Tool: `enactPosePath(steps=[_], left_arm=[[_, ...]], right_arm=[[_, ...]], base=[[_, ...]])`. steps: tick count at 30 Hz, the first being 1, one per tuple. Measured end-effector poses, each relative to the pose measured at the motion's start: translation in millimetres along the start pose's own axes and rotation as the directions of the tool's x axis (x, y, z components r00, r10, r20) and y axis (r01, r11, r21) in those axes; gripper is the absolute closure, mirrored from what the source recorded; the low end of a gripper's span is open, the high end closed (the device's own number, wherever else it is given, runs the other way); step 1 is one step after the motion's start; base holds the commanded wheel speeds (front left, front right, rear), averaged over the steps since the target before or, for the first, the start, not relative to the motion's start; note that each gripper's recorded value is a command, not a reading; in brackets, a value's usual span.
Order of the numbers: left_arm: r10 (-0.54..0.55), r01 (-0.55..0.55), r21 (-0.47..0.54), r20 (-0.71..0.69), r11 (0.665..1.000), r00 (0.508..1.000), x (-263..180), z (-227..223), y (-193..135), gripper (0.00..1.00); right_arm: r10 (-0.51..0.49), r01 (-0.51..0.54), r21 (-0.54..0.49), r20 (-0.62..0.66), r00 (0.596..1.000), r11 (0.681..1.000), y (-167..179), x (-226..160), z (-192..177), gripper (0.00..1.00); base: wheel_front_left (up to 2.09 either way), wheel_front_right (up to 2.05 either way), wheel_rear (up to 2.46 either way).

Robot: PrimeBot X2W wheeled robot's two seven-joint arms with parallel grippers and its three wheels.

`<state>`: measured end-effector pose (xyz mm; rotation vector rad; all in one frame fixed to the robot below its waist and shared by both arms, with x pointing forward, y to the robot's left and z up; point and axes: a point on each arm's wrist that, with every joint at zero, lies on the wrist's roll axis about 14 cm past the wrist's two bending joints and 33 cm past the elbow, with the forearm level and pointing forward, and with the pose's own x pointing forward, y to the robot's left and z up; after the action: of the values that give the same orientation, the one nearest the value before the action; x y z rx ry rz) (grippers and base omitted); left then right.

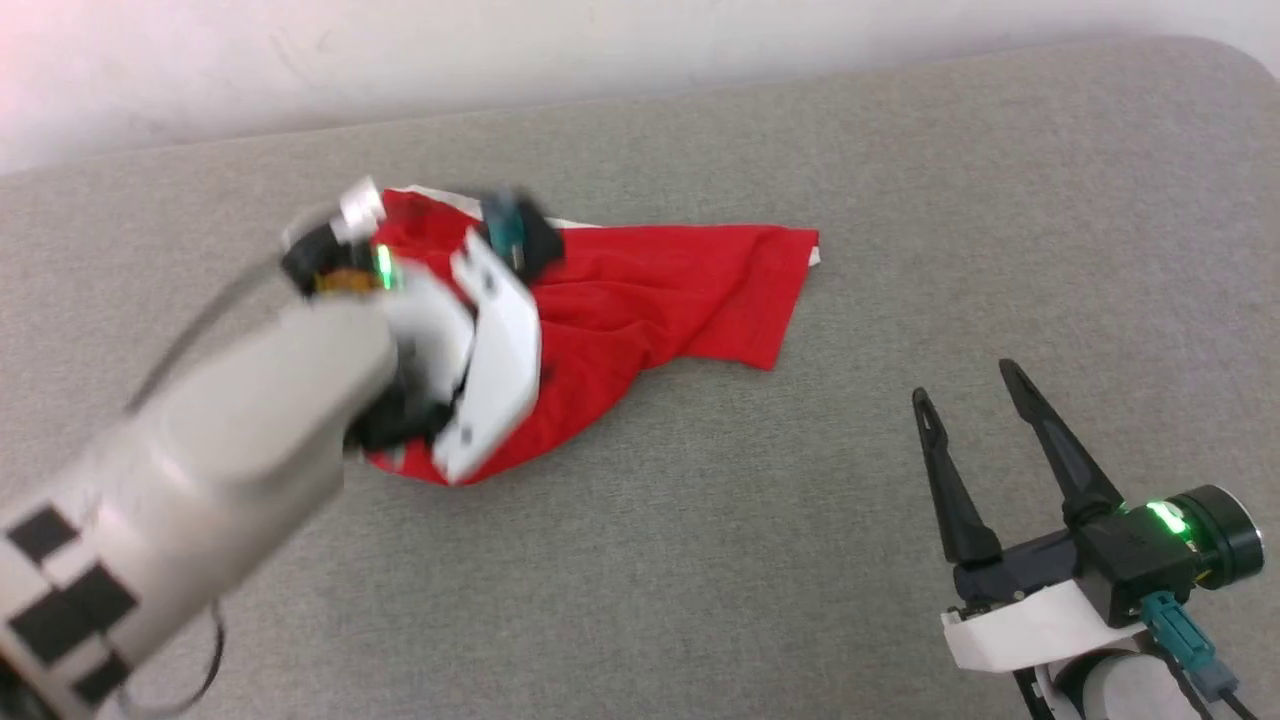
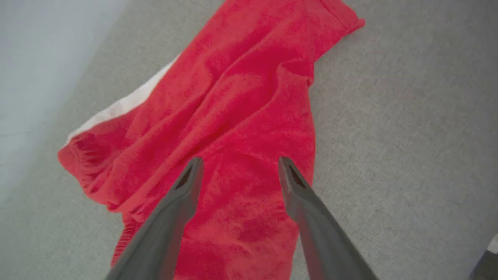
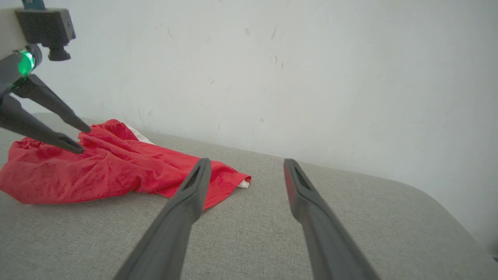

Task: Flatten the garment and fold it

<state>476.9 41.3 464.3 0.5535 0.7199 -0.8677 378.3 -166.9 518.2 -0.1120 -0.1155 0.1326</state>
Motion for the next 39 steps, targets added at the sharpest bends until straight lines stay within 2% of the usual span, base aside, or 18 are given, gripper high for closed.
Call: enactPosePath(steps=[5, 8, 11, 13, 14, 15, 21, 27, 33, 39], left_arm=[[-0.104, 0.105, -0.006, -0.173, 0.994, 0.979, 18, -48, -32, 0.0], [-0.107, 0.107, -0.015, -0.243, 0.994, 0.964, 32, -71, -32, 0.0], [-0.094, 0.102, 0.017, -0.275, 0.995, 0.957, 43, -76, -29, 0.0], [-0.11, 0.114, 0.0, -0.278, 0.993, 0.954, 49, -77, -31, 0.0], [-0.118, 0.121, -0.004, -0.279, 0.993, 0.953, 51, -76, -32, 0.86], [-0.125, 0.129, -0.005, -0.279, 0.992, 0.952, 52, -76, -33, 1.0], [-0.137, 0.136, -0.016, -0.132, 0.991, 0.982, 46, -56, -33, 1.0], [-0.193, 0.193, 0.008, 0.073, 0.981, 0.979, 16, -17, -60, 1.0], [-0.297, 0.302, -0.02, 0.13, 0.953, 0.946, -13, -32, -115, 1.0], [-0.421, 0.429, -0.103, 0.091, 0.898, 0.903, -19, -70, -188, 1.0]], right_arm=[[-0.026, 0.026, 0.001, -0.025, 0.999, 1.0, -7, -2, -7, 0.0], [-0.036, 0.036, -0.001, -0.031, 0.999, 0.999, -11, 2, -10, 0.0], [-0.048, 0.048, -0.002, -0.037, 0.998, 0.999, -14, 4, -12, 0.0], [-0.058, 0.058, -0.005, -0.051, 0.997, 0.998, -17, 2, -16, 0.0], [-0.064, 0.064, -0.003, -0.057, 0.996, 0.998, -19, 1, -18, 0.0], [-0.072, 0.072, 0.0, -0.061, 0.996, 0.997, -20, 1, -19, 0.0], [-0.102, 0.102, -0.006, -0.065, 0.993, 0.995, -30, -3, -20, 0.0], [-0.094, 0.094, 0.002, -0.036, 0.995, 0.996, -26, -8, -10, 0.0], [-0.091, 0.091, 0.006, -0.004, 0.996, 0.996, -24, -13, 1, 0.0], [-0.076, 0.075, 0.012, 0.006, 0.997, 0.997, -19, -15, 5, 0.0]], base=[[0.0, 0.0, 0.0], [0.0, 0.0, 0.0], [0.0, 0.0, 0.0], [0.0, 0.0, 0.0], [0.0, 0.0, 0.0], [0.0, 0.0, 0.0], [0.0, 0.0, 0.0], [0.0, 0.0, 0.0], [0.0, 0.0, 0.0], [0.0, 0.0, 0.0]])
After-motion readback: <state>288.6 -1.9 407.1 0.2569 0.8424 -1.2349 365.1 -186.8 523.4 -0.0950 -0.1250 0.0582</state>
